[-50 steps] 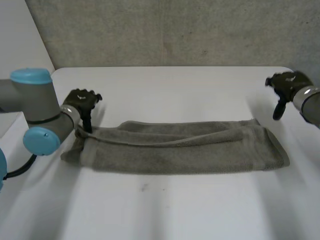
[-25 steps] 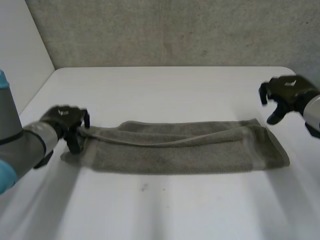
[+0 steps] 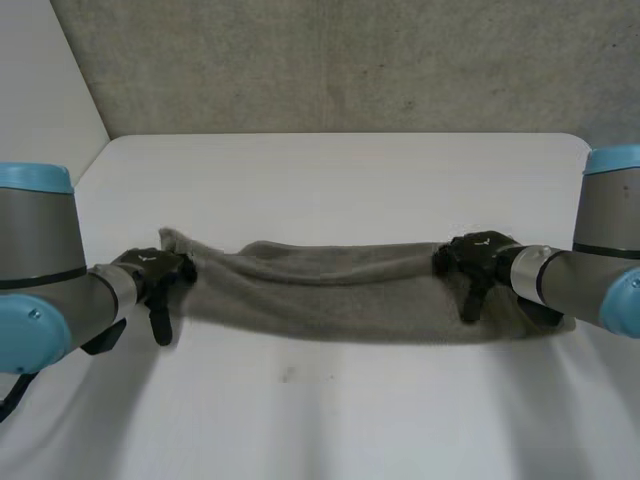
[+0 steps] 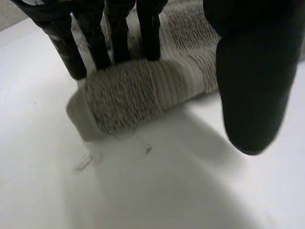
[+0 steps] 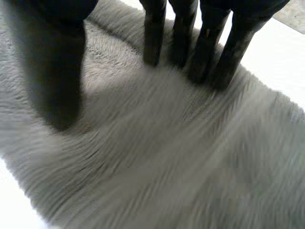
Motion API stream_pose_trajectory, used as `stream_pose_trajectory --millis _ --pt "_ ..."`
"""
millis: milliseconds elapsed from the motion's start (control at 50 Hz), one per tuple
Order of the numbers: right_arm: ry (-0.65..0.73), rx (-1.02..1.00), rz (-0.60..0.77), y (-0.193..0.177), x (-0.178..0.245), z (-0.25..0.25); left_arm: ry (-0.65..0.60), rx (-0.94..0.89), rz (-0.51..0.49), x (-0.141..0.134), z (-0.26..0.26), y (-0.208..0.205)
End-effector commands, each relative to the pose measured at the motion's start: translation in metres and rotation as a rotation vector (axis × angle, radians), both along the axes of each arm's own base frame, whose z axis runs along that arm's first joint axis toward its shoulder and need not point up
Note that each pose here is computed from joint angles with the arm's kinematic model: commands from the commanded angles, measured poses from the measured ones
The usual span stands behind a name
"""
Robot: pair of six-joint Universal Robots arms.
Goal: Fold the towel.
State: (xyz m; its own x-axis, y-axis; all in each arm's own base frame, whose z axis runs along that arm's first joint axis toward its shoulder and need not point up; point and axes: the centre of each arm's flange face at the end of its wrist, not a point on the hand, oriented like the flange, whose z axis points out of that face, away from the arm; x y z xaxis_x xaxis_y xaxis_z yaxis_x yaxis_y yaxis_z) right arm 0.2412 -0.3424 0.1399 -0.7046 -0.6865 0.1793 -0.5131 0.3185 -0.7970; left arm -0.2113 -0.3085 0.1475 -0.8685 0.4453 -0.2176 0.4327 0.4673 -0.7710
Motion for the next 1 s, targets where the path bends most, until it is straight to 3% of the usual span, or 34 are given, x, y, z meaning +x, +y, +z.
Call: stream_pose_trajectory --millis 20,140,500,800,1000 --pt "-0.020 -0.071 -0.082 -0.021 0.000 0.008 0.006 -0.026 -0.001 -0.003 -0.004 -0.012" --pt "-0.069 -0.176 -0.121 -0.029 -0.001 0.031 -0.002 -0.006 0.002 -0.001 -0.008 -0.006" --pt "0.008 -0.119 -0.093 0.009 -0.015 0.022 -0.050 0.122 0.032 0.017 -0.019 0.047" --pt "0.042 -0.136 -0.065 0.033 -0.032 0.018 -0.040 -0.046 0.050 0.030 0.036 0.063" --pt "0.036 -0.149 -0.049 0.034 -0.027 0.022 -0.030 -0.092 0.049 0.029 0.046 0.062"
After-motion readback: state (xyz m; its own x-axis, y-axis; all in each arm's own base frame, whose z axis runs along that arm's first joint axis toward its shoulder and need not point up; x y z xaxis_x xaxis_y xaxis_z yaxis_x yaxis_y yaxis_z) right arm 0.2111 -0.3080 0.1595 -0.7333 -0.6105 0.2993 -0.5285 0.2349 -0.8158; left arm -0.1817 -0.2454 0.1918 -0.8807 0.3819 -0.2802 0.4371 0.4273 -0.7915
